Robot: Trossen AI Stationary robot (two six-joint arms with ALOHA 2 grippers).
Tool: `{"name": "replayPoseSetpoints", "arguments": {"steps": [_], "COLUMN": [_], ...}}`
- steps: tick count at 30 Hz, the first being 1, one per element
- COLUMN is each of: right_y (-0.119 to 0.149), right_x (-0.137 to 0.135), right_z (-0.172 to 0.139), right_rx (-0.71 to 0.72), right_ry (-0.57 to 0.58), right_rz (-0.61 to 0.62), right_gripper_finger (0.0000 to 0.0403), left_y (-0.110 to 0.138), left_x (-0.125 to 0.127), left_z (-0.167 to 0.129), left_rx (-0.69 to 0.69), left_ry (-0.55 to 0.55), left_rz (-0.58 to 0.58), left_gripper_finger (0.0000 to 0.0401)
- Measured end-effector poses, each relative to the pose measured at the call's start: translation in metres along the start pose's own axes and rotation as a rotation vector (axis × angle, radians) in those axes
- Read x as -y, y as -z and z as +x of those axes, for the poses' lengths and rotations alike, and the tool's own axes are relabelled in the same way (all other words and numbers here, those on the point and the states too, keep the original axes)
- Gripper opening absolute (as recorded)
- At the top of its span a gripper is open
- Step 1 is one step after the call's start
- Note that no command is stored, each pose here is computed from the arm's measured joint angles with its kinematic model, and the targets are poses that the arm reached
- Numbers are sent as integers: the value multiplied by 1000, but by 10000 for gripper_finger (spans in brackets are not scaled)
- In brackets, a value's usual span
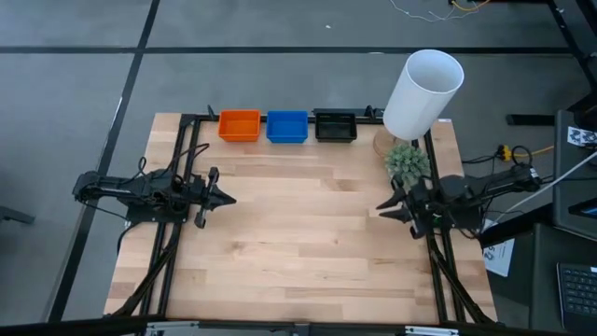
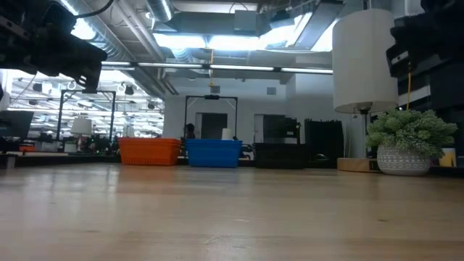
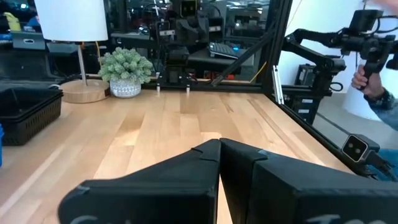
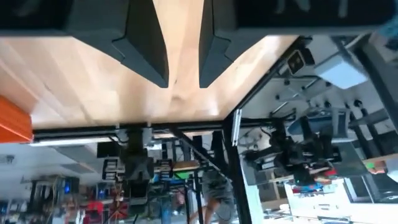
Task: Stack baskets by color
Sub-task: Return to Home Position
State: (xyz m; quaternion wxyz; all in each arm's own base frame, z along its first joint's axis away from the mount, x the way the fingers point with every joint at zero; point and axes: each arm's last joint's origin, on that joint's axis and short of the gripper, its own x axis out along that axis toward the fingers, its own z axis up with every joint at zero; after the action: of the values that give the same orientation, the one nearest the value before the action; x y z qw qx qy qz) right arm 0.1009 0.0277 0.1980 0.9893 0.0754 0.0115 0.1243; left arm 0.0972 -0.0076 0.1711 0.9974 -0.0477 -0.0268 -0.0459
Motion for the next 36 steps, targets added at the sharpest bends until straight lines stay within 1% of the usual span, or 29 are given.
{"name": "replayPoseSetpoints", "arguments": {"steps": [5, 7, 9, 12, 16, 19, 30, 32, 36], "right_y": [13, 21, 35, 39, 39, 35, 23, 24, 26], "right_x": [2, 4, 6, 6, 6, 7, 16, 17, 20], "right_z": [2, 3, 3, 3, 3, 2, -8, -8, -8], "right_rx": [65, 33, -41, -92, -87, -50, 96, 85, 52], "right_ry": [4, 7, 15, 21, 18, 25, 116, 120, 72], "right_rz": [-88, -105, -106, -85, -95, -82, -85, -91, -120], "right_gripper_finger": [90, 90, 90, 90, 90, 90, 90, 90, 90], "left_y": [0, 0, 0, 0, 0, 0, 0, 0, 0], "left_x": [0, 0, 0, 0, 0, 0, 0, 0, 0], "left_z": [0, 0, 0, 0, 0, 0, 0, 0, 0], "left_rx": [0, 0, 0, 0, 0, 0, 0, 0, 0], "left_ry": [0, 0, 0, 0, 0, 0, 0, 0, -1], "left_rz": [0, 0, 0, 0, 0, 0, 0, 0, 0], "left_gripper_finger": [0, 0, 0, 0, 0, 0, 0, 0, 0]}}
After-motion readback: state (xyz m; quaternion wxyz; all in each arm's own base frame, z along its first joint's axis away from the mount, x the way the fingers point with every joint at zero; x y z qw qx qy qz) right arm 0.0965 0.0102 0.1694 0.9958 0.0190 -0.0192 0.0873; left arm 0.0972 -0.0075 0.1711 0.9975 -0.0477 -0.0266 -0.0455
